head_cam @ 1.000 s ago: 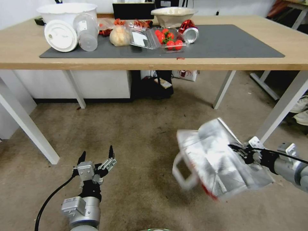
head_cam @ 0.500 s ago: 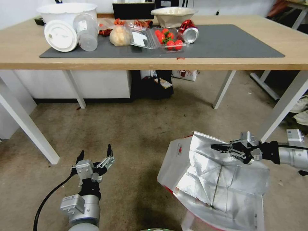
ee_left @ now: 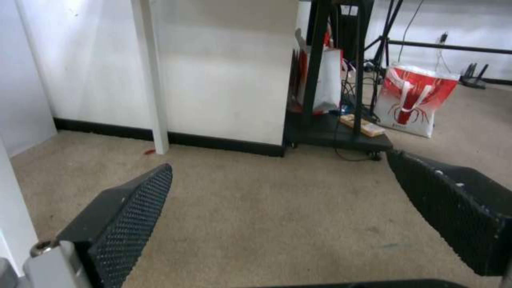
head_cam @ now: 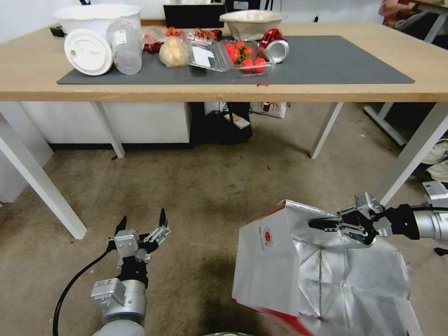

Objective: Pick up the food delivery bag from the floor and place it on the table.

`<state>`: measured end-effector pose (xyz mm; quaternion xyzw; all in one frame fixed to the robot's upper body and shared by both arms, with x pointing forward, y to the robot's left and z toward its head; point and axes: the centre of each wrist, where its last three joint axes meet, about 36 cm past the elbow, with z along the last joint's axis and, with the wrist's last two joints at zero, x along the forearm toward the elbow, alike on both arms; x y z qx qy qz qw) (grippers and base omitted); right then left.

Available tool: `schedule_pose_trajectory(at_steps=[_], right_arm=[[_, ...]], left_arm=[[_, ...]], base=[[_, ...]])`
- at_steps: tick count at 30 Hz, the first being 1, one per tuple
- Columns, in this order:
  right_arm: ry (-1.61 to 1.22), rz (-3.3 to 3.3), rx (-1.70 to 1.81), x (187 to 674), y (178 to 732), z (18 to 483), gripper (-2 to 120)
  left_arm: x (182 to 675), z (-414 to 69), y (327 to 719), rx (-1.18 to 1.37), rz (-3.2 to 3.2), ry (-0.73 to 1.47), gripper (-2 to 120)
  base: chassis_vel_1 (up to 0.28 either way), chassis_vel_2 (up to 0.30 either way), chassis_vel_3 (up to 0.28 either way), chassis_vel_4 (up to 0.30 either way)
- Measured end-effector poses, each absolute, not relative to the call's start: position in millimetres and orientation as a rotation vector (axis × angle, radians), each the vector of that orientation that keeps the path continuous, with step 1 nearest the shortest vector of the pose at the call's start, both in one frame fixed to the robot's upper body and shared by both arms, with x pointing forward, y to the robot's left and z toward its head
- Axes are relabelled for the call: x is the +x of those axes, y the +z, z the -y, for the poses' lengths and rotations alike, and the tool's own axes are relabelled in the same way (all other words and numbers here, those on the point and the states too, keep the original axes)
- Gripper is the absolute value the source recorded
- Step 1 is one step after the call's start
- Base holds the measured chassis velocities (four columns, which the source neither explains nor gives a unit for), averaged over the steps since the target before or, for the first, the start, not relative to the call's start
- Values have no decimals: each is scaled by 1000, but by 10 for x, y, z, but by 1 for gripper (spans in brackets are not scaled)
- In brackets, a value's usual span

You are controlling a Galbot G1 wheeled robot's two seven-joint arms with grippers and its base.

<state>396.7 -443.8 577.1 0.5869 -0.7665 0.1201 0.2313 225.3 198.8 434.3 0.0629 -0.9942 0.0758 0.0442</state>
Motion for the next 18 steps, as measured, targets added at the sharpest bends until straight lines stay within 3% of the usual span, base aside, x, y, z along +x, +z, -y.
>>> schedule_pose_trajectory(at_steps=[18], right_arm=[[383,2091,1627,4015,5889,4415,0]], left_arm=[[2240,-1972,4382,194,3050,238,100]], base=[[0,0,0,0]])
